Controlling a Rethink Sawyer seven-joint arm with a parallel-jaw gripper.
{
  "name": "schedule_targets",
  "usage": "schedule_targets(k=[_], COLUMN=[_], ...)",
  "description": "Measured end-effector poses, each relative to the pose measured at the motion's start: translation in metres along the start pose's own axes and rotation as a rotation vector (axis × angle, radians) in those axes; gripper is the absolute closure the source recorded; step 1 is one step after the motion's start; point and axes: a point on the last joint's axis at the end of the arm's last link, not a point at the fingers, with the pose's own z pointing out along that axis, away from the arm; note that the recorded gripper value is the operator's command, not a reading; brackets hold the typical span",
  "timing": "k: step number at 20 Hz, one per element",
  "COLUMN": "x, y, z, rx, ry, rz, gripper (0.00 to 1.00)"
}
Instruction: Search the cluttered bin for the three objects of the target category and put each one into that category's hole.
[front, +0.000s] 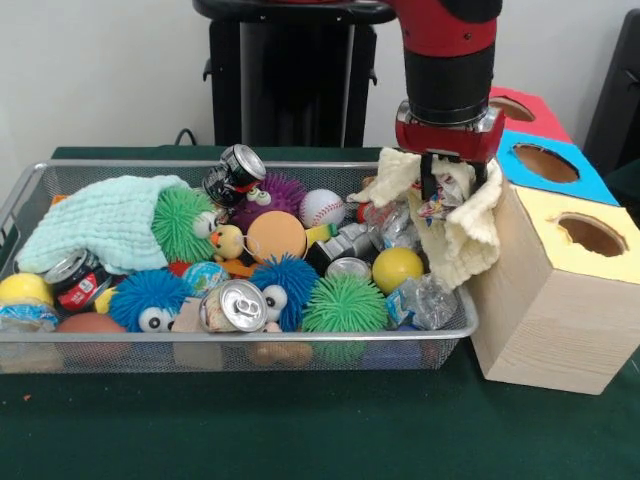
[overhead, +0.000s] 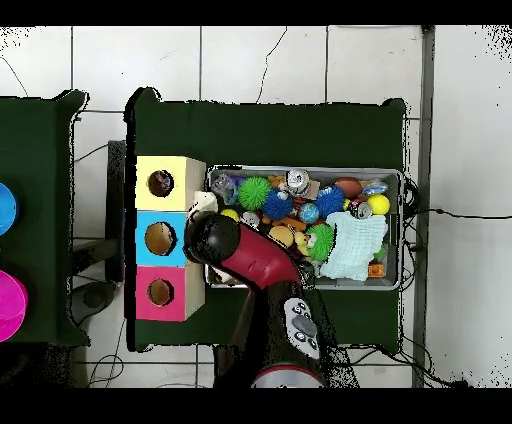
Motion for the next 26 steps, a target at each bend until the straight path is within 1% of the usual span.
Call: schedule_targets(k=[1,6,7,9,11,17,20,22,24,25,26], x=[0.001,0.004,0.004,0.004,0.004,0.005,0.004,0.004,0.005,0.005,0.006], y=[0.001,0.002,0.004,0.005,0.005,0.003,0.000,0.000,0.001,0.001,0.001], z=[0.000,-0.002,-0.003,-0.003,-0.004,-0.005,-0.006,-0.009,-0.017,-0.020,-0.023], rx=[0.014,0.051,0.066,0.068,0.084,0.108,0.142,0.184,0.281,0.320,0.350], ry=[-0.017,-0.058,-0.072,-0.073,-0.089,-0.110,-0.143,-0.187,-0.300,-0.346,-0.382], rz=[-0.015,-0.058,-0.083,-0.086,-0.107,-0.133,-0.160,-0.189,-0.254,-0.278,-0.298], gripper=[0.00,0.00,1.00,1.00,1.00,1.00,1.00,1.00,1.00,1.00,1.00])
